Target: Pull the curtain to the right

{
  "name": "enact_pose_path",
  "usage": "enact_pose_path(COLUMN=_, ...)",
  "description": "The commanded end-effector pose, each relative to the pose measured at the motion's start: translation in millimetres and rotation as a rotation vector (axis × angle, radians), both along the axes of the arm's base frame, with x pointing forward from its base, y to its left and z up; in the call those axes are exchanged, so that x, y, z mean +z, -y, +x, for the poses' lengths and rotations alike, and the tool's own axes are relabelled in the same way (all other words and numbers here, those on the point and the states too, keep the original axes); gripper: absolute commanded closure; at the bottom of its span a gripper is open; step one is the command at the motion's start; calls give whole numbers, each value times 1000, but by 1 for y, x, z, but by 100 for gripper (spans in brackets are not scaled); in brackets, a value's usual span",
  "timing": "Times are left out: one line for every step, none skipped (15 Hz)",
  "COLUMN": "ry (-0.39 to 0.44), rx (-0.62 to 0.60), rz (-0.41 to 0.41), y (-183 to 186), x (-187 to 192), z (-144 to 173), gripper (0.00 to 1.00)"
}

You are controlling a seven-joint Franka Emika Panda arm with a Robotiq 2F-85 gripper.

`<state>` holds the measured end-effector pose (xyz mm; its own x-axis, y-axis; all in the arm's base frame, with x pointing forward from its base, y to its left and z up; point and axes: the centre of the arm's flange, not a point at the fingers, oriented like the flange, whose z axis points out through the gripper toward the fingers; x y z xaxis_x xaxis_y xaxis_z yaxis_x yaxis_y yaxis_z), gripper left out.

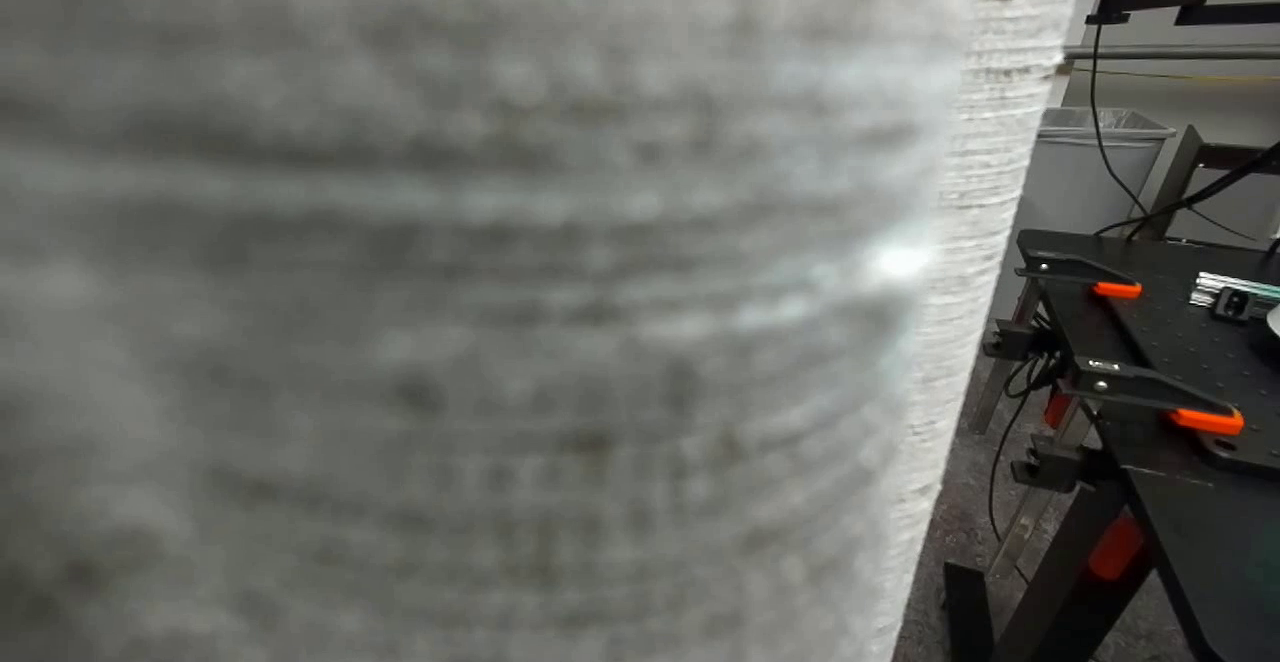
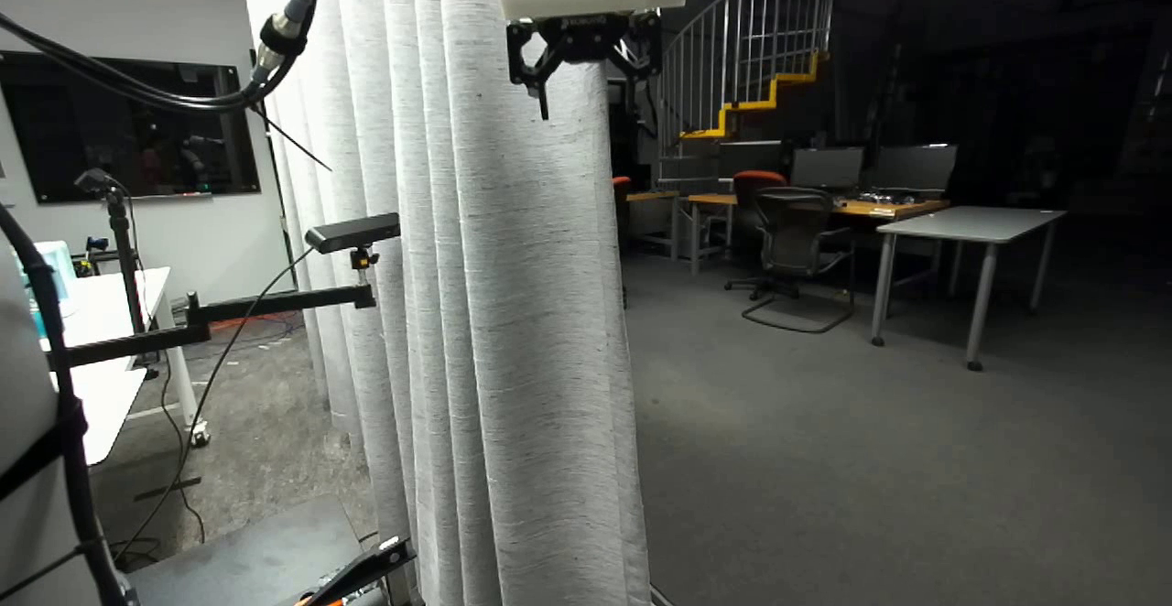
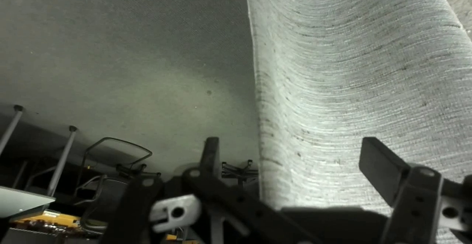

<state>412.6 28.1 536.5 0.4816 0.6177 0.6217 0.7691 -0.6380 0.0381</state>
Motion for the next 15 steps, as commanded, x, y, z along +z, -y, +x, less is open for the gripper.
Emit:
enact_pose_path(ry=48, rx=15, rz=28, y=-3, x=-11, z=-11, gripper=34)
enact_pose_path(ry=53, rx=15, rz=26, y=-3, x=-13, z=-12, gripper=43)
enact_pose_path(ry=57, rx=14, rz=26, y=-3, x=-15, z=-14, gripper=50)
enact_pose_path(ry=59, rx=11, rz=24, y=-3, x=-16, z=-14, gripper=59)
enact_pose_path(ry=56, rx=0, rz=25, y=-2, x=-17, z=-14, gripper=66)
enact_pose_path(ry=51, rx=-6, rz=24, y=-2, x=-18, z=-13, gripper=73)
enact_pose_path(ry=46, rx=-14, rz=24, y=-1, x=-18, z=-11, gripper=81)
enact_pose_path(ry=47, rx=-22, rz=26, y=0, x=-18, z=-9, gripper=88)
enact_pose_path(ry=44, rx=-30, rz=28, y=2, x=-18, z=-7, gripper=97)
enact_pose_path(ry=45, rx=-39, rz=28, y=4, x=-18, z=-4, gripper=100)
enact_pose_path(ry=48, rx=-52, rz=30, y=5, x=-18, z=-1, gripper=100)
enact_pose_path(ry=51, rx=-65, rz=32, y=7, x=-18, z=2, gripper=100)
enact_pose_path(ry=56, rx=-94, rz=39, y=10, x=-18, z=7, gripper=100)
enact_pose_path(ry=57, rx=-123, rz=47, y=14, x=-18, z=11, gripper=99)
enact_pose_path(ry=57, rx=-166, rz=53, y=19, x=-19, z=20, gripper=99)
